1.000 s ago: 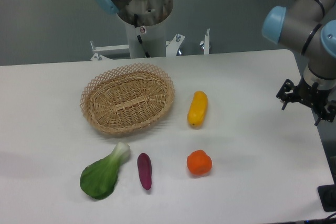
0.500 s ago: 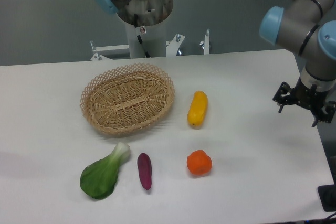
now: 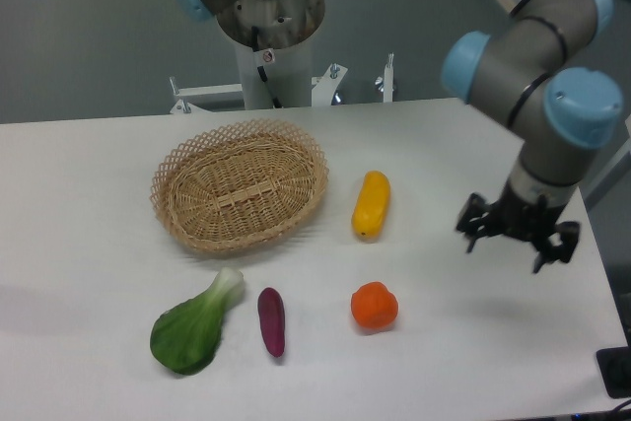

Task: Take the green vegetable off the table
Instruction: 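Move the open gripper across the table toward the green bok choy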

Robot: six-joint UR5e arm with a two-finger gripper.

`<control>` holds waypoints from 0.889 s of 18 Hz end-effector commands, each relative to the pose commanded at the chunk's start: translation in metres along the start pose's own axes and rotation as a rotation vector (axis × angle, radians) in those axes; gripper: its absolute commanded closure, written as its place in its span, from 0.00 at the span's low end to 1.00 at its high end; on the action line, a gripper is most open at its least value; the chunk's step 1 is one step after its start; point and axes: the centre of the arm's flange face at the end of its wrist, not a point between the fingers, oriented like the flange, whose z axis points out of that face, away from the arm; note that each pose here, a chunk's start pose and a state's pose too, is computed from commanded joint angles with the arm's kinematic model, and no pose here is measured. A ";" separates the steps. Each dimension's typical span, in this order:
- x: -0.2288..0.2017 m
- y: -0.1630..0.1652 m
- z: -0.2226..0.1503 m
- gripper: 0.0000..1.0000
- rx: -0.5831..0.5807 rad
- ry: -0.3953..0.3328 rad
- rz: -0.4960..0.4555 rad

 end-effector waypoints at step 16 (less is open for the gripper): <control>0.209 -0.082 0.081 0.00 -0.103 0.145 0.140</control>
